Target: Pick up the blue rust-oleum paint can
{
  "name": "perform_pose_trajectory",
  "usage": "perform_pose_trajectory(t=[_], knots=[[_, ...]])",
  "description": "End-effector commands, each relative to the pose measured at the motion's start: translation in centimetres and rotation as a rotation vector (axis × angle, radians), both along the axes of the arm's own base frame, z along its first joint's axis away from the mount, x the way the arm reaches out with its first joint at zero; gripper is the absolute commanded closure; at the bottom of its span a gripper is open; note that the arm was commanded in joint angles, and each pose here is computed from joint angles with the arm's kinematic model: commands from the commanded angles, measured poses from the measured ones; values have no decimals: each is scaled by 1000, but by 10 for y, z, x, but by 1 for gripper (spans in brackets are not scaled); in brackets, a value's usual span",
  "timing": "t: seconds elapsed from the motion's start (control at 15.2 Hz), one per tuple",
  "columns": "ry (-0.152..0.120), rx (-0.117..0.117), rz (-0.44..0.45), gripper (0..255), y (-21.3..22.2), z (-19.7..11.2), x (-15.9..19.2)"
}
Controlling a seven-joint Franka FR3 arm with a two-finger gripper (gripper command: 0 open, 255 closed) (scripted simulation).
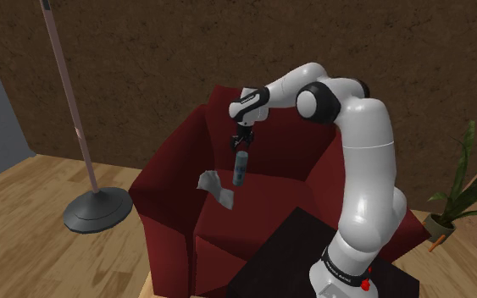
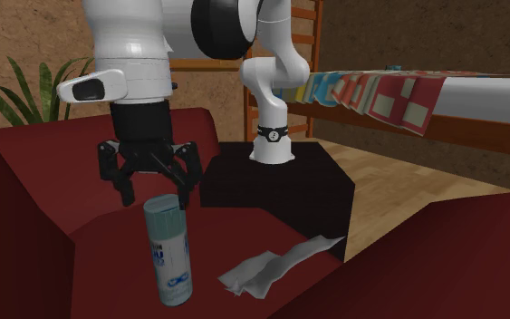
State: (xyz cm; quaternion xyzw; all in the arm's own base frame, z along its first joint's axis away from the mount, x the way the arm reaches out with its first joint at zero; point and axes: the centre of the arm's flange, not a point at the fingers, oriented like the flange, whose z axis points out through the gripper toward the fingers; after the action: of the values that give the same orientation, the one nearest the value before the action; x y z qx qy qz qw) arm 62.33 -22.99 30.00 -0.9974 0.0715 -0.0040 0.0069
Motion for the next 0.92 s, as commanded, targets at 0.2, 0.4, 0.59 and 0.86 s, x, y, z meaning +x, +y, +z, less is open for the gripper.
perform_pose_trajectory(t=[0.2,0.4,0.59,0.86], knots=[[0,0,0,0,-1,-27,2],[0,0,-1,0,-1,-35,2],[0,0,-1,255,-1,-35,2],[0,0,-1,255,-1,-35,2]])
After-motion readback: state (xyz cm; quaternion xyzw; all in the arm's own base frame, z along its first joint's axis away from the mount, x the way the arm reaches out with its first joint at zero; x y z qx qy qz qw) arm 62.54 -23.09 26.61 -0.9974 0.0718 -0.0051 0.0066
